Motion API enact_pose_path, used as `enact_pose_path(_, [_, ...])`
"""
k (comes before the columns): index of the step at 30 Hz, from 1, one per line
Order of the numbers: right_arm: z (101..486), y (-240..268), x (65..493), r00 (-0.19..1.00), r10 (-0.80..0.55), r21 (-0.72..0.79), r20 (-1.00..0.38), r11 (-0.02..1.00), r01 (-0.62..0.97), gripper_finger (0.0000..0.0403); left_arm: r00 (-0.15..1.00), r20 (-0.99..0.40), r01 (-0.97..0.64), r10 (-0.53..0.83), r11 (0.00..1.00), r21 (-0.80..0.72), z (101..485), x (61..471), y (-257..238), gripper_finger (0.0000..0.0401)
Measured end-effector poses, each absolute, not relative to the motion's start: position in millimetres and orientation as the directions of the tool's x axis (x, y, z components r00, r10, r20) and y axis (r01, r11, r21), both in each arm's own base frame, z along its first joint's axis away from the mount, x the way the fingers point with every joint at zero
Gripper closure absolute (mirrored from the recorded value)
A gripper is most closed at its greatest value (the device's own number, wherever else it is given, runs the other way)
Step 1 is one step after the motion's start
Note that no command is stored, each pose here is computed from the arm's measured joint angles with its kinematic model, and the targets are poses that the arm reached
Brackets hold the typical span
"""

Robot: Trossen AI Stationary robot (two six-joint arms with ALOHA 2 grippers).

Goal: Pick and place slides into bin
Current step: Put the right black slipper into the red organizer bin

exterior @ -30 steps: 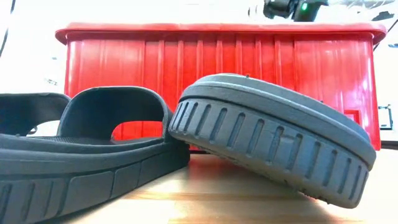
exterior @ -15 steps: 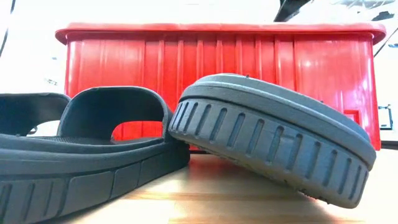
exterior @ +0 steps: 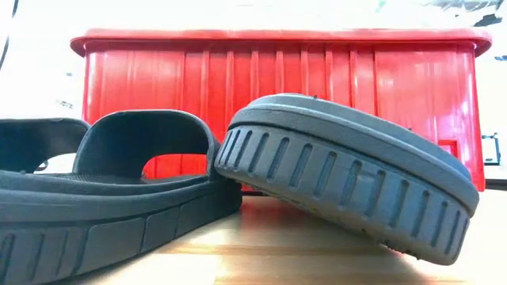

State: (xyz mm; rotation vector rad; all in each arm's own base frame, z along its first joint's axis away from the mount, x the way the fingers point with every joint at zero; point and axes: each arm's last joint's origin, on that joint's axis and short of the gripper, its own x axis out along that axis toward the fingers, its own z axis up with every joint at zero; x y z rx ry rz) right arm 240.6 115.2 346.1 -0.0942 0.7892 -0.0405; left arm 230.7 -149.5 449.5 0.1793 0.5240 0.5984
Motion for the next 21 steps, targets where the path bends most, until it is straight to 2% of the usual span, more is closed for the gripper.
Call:
enact_pose_path(9, [296,165,281,0.709,-0.168,-0.179,-0.685,0.982,0.06,0.0143,0.718,-0.465,-0.424,0.517,0.856,0.296,448,225,-159,0.0195])
enact_pose_path(21, [253,202,306,0.726,-0.129,-0.136,-0.675,0.99,0.05,0.0143,0.752,-0.493,-0.35,0.438,0.899,0.265,447,212,-176,0.0195])
